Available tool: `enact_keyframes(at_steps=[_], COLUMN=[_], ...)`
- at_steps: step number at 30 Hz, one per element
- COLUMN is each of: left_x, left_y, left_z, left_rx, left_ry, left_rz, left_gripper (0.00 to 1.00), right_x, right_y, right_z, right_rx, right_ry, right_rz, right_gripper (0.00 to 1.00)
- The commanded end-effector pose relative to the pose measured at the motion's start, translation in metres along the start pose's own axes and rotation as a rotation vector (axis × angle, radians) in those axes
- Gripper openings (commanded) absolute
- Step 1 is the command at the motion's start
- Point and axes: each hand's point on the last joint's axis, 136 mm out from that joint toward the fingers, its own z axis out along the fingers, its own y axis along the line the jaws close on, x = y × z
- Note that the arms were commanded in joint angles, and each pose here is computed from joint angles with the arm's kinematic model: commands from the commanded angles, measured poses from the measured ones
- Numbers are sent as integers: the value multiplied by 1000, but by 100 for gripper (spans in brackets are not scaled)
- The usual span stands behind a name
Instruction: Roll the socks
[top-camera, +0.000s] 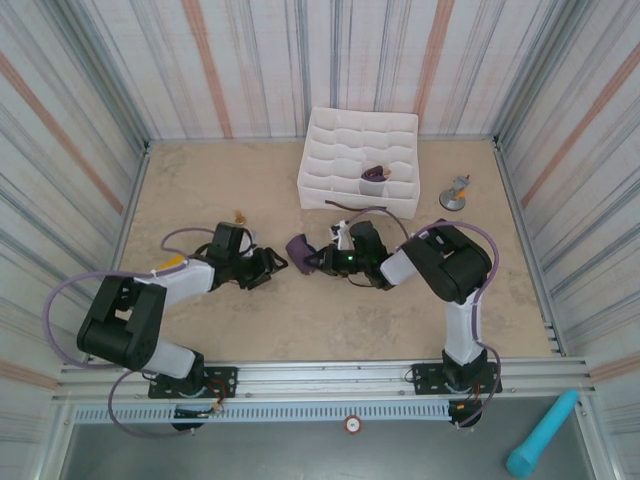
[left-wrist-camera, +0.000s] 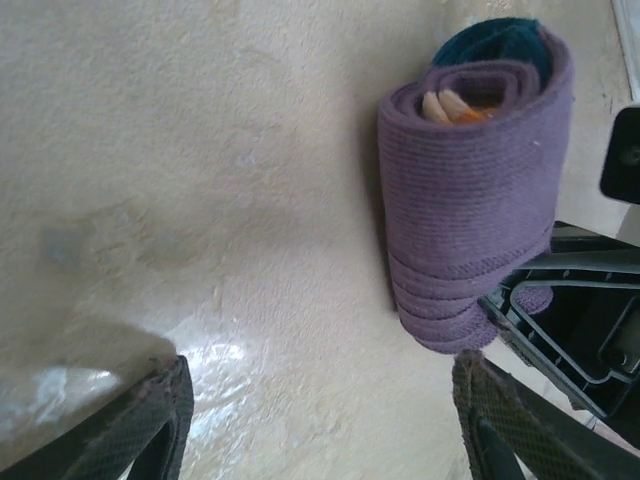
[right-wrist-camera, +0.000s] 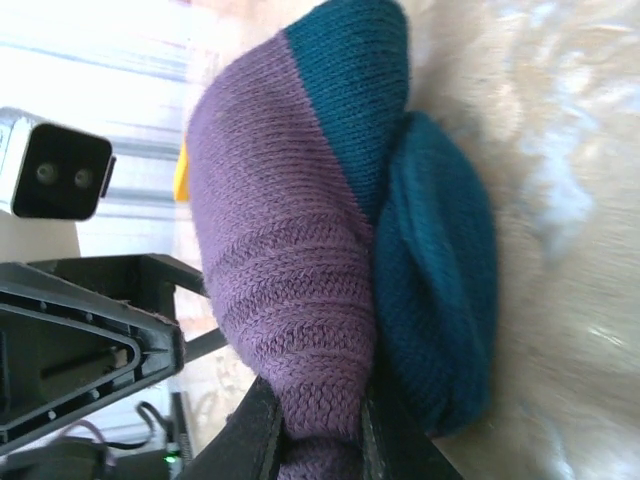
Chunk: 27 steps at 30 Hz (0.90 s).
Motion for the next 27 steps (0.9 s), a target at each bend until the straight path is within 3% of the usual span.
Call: enact_keyframes(at_steps=[1, 7, 18, 23, 27], left_x=[-14, -22, -38, -40, -39], left_y=[-15, -24, -46, -53, -51], left_z=[3, 12, 35, 48, 58], left_rx=[20, 27, 64, 67, 80], left_ry=[-37, -44, -113, -135, -124], left_rz=[32, 58, 155, 197, 190], left_gripper=[71, 72, 76, 74, 65], right_x=[62, 65, 69, 71, 71], right_y=[-123, -138, -150, -151, -151], right_z=[-25, -29, -31, -32, -33], right_rx=[394, 407, 427, 416, 404], right_ry=[68, 49, 40, 34, 23], right_rz=[461, 592, 648, 654, 662], right_gripper=[0, 0, 0, 0, 0])
